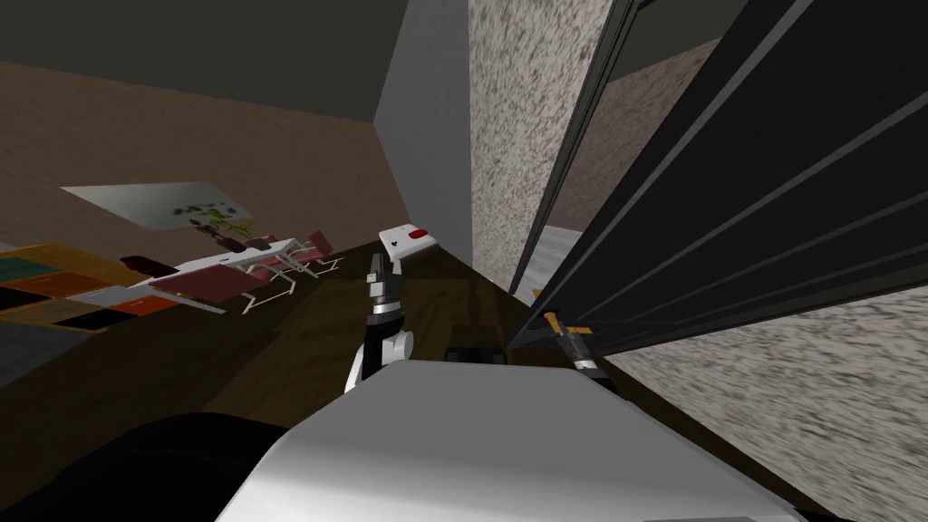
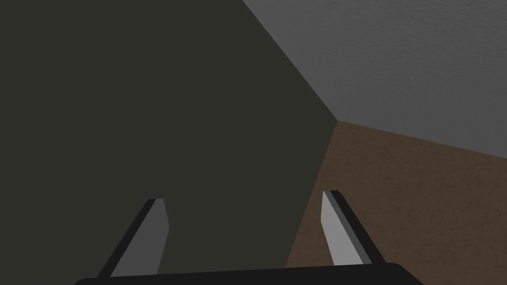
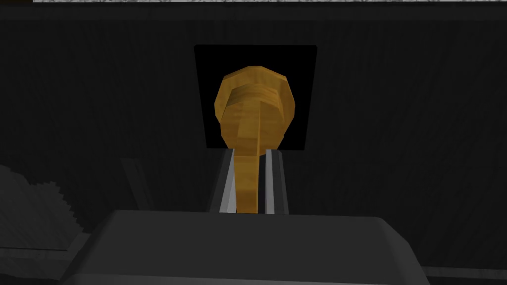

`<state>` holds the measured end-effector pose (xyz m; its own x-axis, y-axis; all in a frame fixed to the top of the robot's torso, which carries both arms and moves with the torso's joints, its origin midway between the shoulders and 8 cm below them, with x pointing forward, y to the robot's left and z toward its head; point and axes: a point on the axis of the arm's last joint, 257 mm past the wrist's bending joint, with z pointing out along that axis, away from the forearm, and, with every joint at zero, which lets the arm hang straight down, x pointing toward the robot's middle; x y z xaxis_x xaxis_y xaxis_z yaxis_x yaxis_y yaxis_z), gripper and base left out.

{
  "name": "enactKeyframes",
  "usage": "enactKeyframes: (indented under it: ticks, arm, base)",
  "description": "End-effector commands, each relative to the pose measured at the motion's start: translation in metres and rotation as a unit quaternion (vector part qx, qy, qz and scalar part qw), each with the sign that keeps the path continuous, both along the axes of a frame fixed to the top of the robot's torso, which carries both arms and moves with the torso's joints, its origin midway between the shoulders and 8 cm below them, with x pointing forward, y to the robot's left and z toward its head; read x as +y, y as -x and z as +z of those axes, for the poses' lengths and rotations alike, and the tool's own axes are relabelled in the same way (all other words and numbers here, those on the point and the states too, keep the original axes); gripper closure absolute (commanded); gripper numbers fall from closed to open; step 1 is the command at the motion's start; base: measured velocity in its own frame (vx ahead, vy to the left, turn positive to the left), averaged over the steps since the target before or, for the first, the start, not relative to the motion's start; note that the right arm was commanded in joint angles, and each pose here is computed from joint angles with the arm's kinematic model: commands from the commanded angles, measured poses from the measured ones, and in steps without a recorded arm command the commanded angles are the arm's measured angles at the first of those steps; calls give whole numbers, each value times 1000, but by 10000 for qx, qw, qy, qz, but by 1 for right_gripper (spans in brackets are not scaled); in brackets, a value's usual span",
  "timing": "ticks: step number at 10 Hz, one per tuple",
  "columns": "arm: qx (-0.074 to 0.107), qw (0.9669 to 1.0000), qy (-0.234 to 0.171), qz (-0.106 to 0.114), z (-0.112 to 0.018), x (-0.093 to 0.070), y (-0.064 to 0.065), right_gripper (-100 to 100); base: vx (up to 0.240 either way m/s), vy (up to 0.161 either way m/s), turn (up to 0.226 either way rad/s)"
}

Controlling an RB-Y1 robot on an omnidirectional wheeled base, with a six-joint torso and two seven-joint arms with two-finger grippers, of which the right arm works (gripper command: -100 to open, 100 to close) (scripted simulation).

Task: Pull the door open

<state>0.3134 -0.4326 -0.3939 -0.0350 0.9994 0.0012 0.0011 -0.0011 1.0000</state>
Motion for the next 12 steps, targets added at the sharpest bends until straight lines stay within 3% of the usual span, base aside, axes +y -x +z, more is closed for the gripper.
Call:
enactKeyframes:
  ticks: [1,4,12]
  arm:
    - [-3,10000,5,26,1,-4,8,100]
    - [22,10000,-5,63,-1,-2,13,100]
    - [10,9999,-2,120,0,-7,28,100]
  base:
    - [-189,-63,135]
    - [-138,-31,73]
    - [-179,-67,162]
